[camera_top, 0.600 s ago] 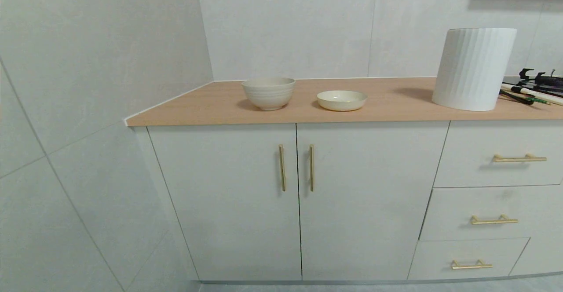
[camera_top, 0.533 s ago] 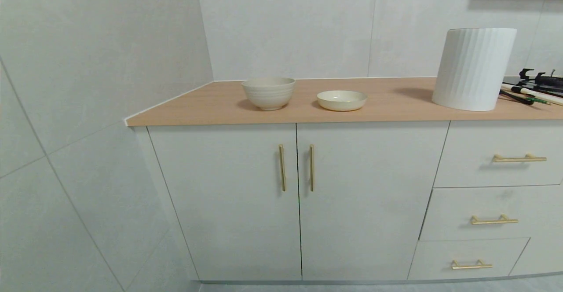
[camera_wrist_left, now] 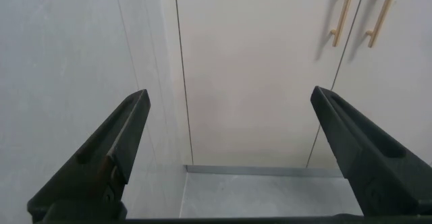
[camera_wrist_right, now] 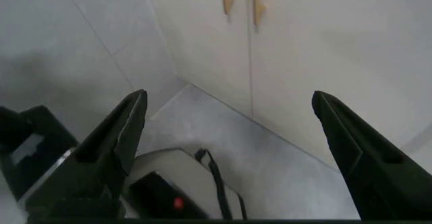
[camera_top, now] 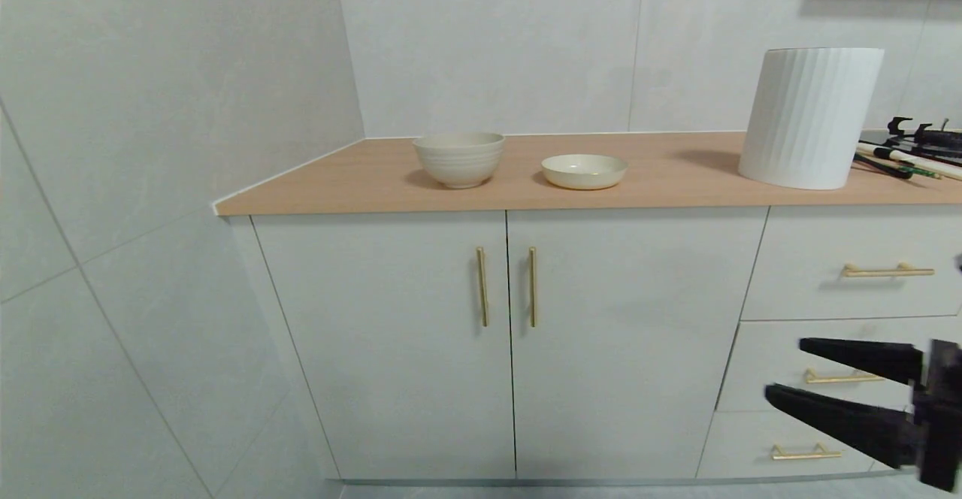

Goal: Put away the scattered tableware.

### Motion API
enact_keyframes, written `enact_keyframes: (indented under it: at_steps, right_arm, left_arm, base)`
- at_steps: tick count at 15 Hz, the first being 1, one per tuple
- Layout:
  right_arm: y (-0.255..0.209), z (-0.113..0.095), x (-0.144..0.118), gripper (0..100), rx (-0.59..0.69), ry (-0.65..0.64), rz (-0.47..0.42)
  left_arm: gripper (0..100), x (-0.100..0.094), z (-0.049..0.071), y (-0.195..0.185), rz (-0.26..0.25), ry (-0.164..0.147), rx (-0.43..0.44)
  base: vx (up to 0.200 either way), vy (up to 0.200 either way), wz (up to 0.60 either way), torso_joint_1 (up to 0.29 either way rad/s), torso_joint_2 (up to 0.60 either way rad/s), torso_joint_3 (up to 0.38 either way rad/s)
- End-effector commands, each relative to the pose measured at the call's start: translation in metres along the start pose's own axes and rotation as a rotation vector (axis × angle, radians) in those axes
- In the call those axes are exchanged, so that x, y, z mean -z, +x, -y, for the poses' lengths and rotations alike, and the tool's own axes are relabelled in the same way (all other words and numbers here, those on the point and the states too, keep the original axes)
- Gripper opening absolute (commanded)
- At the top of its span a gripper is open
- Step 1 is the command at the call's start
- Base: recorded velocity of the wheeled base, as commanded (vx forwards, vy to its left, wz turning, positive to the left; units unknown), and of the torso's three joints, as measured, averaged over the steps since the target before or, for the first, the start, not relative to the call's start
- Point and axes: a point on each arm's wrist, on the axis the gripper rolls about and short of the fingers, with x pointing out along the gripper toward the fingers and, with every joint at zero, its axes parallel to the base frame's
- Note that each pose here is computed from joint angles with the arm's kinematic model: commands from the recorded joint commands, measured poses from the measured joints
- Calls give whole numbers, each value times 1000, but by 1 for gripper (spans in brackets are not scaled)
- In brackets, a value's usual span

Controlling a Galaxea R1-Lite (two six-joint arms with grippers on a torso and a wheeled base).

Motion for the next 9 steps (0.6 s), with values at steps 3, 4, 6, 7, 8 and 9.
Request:
enact_keyframes:
  at_steps: [3,4,6,7,8,9]
  right_arm:
    - [143,25,-8,100,-78,-11,-60]
    - [163,30,-15,100,-79,12,-51]
    - [190,35,-25,100,-84,43,-41]
    - [198,35,-29,100,-88,42,-43]
    - [217,35,-39,100,-94,50,-72]
    - [226,32,-44,100,-102,61,-92]
  left_arm:
    - [100,0,0,0,1,0,-1]
    - [100,0,0,0,0,0,-1]
    - [100,0,0,0,0,0,-1]
    - [100,0,0,0,1,0,-1]
    - [100,0,0,0,0,0,-1]
    - [100,0,0,0,1,0,-1]
  base:
    - [0,0,0,0,0,0]
    - [0,0,0,0,0,0]
    - [0,0,0,0,0,0]
    - [0,0,0,0,0,0]
    - [0,0,0,0,0,0]
    - [0,0,0,0,0,0]
